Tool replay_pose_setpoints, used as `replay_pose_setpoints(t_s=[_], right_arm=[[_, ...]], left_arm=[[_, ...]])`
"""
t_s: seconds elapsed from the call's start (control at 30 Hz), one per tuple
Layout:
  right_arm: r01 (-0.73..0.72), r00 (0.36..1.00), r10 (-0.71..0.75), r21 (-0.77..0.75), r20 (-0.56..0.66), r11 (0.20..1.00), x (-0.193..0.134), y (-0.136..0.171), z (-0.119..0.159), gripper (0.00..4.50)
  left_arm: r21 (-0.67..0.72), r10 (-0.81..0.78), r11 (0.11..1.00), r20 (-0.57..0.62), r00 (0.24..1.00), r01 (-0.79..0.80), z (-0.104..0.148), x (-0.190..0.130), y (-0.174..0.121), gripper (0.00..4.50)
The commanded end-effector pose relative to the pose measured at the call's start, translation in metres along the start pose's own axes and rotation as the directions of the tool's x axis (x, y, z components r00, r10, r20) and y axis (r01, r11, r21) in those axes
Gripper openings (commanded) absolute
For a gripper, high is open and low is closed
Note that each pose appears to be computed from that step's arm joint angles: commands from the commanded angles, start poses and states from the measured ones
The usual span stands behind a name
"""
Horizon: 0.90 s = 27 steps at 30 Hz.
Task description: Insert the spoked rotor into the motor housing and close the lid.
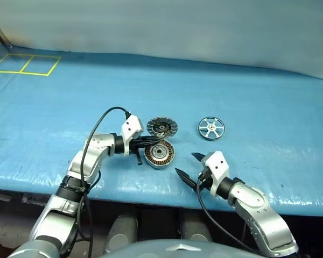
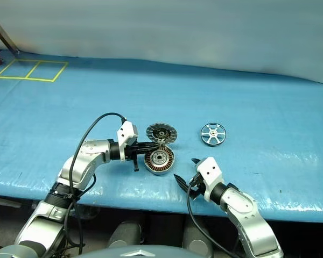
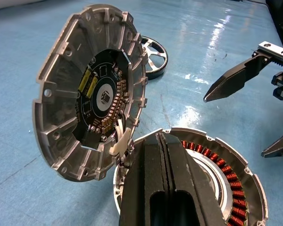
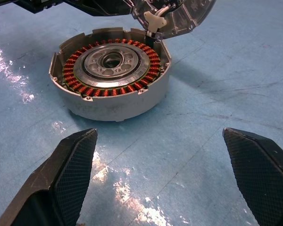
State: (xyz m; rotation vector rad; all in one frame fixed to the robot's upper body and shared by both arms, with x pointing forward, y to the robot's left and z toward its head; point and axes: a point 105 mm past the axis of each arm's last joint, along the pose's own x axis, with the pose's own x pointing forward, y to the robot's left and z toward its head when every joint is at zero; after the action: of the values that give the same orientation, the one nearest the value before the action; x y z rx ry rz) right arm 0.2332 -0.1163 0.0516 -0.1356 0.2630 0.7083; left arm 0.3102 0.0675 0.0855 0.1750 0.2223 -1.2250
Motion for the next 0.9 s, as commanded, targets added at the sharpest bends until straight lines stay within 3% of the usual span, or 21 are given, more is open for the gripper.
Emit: replay_pose_setpoints(t_s=[0.03, 0.33, 0.5, 0.9], right_arm=[[0.005, 0.999, -0.004, -0.015, 0.044, 1.000, 0.000, 0.000, 0.010, 4.50], [0.015, 0.999, -0.015, -0.010, 0.044, 1.000, -0.002, 0.000, 0.008, 4.50], [0.021, 0.999, -0.020, -0.006, 0.046, 1.000, -0.002, 0.001, 0.008, 4.50], [0.024, 0.999, -0.024, -0.006, 0.047, 1.000, -0.001, 0.001, 0.008, 4.50]], left_arm=[[0.032, -0.034, 0.999, 0.020, 0.999, 0.034, 0.009, 0.004, -0.007, 0.01], [0.020, -0.072, 0.997, -0.040, 0.997, 0.073, -0.007, 0.011, -0.012, 0.01], [0.062, -0.023, 0.997, -0.177, 0.984, 0.035, -0.031, 0.009, -0.006, 0.01], [0.051, -0.019, 0.998, -0.167, 0.986, 0.028, -0.034, 0.009, -0.008, 0.01]])
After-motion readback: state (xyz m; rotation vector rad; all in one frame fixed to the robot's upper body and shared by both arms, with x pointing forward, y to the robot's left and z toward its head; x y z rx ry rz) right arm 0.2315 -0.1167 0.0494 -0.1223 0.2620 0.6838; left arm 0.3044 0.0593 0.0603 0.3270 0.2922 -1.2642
